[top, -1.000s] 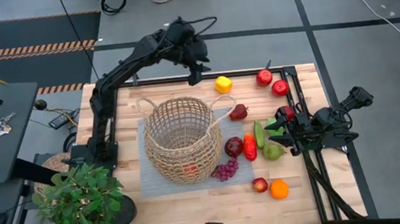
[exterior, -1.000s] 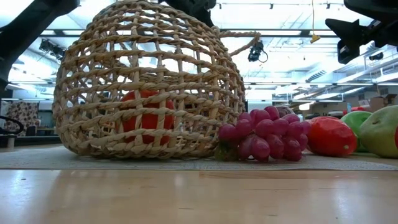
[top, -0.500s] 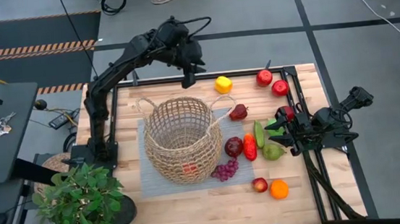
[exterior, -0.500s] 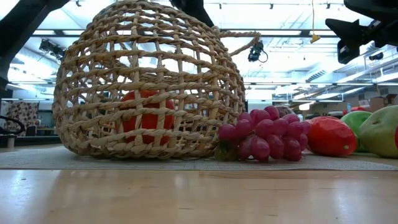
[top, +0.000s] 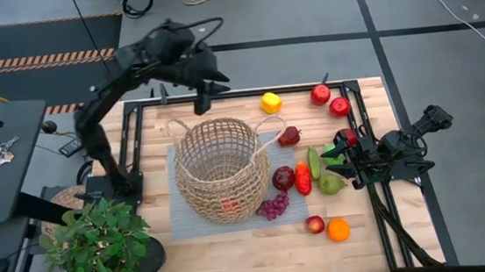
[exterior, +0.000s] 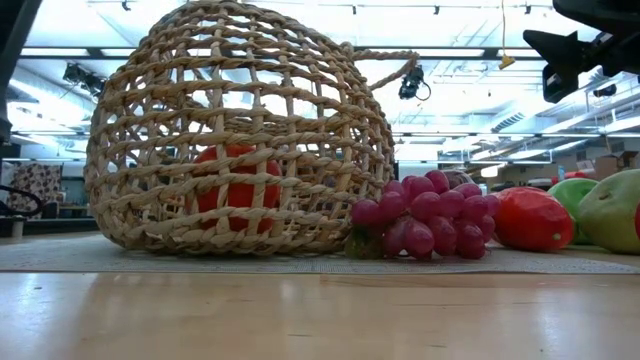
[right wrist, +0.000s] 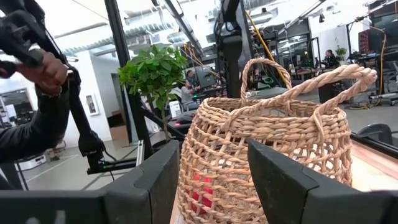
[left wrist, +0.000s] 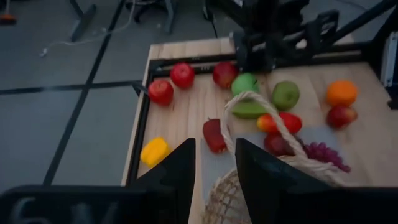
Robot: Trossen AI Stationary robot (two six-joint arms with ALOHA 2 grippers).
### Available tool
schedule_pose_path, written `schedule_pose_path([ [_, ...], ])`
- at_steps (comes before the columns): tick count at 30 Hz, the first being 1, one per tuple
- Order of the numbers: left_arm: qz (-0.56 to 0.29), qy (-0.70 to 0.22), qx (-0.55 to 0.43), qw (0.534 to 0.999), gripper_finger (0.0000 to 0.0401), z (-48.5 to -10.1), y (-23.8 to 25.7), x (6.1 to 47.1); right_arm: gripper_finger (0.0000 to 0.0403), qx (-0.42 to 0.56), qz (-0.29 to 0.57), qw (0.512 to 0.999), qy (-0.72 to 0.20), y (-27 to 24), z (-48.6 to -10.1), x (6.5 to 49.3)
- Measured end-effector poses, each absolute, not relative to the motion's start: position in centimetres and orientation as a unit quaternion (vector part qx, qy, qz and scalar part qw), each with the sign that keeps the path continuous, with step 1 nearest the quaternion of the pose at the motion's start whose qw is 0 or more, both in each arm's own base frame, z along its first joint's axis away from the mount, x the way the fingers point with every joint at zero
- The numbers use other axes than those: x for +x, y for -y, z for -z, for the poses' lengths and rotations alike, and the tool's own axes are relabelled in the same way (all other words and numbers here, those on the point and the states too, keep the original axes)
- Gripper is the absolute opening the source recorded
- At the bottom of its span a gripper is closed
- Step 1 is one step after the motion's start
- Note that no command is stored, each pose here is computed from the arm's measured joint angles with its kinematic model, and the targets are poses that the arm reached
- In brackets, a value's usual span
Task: Build produce basket
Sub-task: Put the bell pepper into the brown basket
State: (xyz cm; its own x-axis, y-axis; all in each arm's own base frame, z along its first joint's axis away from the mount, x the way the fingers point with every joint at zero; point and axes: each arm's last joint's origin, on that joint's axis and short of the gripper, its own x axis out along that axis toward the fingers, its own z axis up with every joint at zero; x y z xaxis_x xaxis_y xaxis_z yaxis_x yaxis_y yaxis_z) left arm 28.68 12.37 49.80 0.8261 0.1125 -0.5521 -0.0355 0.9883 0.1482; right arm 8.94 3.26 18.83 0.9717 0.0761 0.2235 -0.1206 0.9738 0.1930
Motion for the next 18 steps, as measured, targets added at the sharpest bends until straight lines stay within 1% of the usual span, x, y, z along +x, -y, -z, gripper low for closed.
schedule_pose_path([
  [7, -0.059, -0.265, 0.053, 0.961, 0.0121, -52.4, -10.4, 24.4, 0.0197, 0.103, -0.05, 0.988, 0.108, -3.3, -18.8, 8.9],
  [11, -0.08, -0.26, 0.047, 0.961, 0.0121, -53.1, -9.5, 22.3, 0.0197, 0.103, -0.05, 0.988, 0.108, -3.3, -18.8, 8.9],
  [15, -0.108, -0.271, 0.042, 0.955, 0.0121, -52.4, -8.8, 20.6, 0.0197, 0.103, -0.05, 0.988, 0.108, -3.3, -18.8, 8.9],
  [18, -0.12, -0.262, 0.035, 0.957, 0.0121, -51.4, -8.4, 19.6, 0.0197, 0.103, -0.05, 0.988, 0.108, -3.3, -18.8, 8.9],
])
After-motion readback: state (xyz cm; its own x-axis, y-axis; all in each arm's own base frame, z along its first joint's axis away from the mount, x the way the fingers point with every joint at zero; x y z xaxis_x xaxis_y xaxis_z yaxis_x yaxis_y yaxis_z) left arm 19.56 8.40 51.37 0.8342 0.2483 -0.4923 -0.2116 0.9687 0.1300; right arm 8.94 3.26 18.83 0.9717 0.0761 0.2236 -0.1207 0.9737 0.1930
